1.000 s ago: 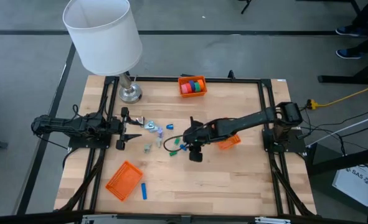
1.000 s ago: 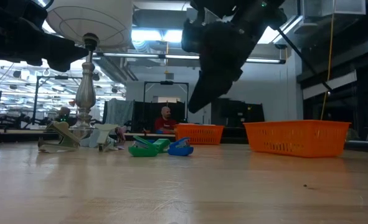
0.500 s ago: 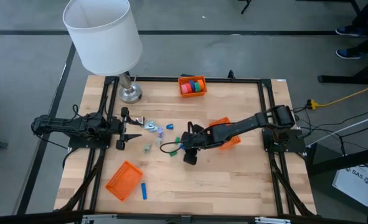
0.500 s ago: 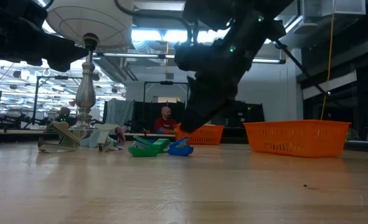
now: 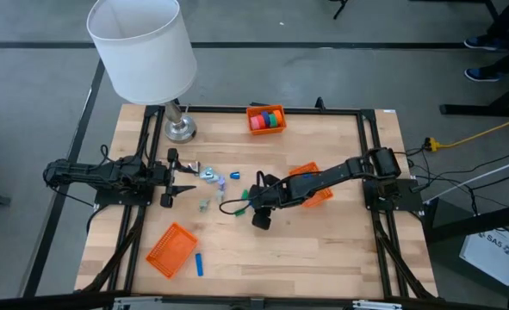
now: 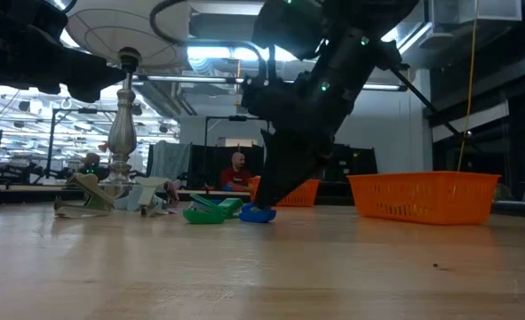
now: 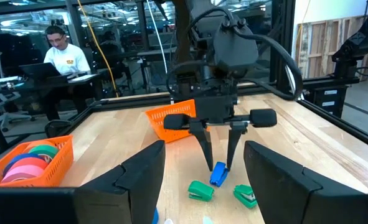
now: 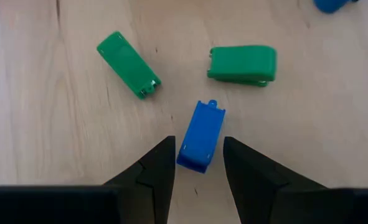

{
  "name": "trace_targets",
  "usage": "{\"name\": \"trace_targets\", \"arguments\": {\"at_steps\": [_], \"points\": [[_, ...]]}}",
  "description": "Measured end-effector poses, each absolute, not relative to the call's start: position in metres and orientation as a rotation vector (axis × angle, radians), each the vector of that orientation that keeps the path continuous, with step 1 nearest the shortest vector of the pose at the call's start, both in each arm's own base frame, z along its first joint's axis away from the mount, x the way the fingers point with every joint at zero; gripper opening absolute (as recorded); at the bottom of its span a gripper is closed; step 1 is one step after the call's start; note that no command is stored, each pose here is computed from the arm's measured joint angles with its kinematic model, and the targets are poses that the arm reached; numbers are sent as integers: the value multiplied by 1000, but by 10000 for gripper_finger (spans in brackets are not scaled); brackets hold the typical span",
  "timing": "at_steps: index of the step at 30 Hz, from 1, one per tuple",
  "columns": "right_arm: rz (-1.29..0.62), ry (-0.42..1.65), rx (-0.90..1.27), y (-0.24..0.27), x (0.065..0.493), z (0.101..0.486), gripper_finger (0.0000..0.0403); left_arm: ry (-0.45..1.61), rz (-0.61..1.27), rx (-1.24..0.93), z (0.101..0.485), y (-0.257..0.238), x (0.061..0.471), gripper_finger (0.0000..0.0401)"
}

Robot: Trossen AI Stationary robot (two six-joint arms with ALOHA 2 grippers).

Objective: Pick and place Stapler, Stapler remover, tape
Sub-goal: Put the blue stapler into the middle orange bin

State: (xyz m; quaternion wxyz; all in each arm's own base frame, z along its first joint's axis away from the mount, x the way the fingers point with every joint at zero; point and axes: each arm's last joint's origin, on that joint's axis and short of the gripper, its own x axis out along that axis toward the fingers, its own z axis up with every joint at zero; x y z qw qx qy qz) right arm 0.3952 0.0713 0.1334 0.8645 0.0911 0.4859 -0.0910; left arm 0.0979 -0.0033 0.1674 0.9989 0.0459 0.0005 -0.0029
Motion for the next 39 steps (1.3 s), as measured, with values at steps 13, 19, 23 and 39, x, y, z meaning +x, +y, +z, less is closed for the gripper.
{"name": "trace_targets", "arguments": {"at_steps": [13, 19, 23, 39], "points": [[-150, 1020, 87, 68, 398, 128, 105, 1, -6, 92, 167, -3, 98, 216], [-135, 1040, 44, 64, 397, 127, 63, 2, -6, 92, 167, -3, 98, 216], [-126, 1048, 21, 62, 397, 128, 63, 1, -6, 92, 167, -3, 98, 216], [-69, 989, -99, 40, 356, 188, 64, 2, -6, 92, 167, -3, 98, 215]]}}
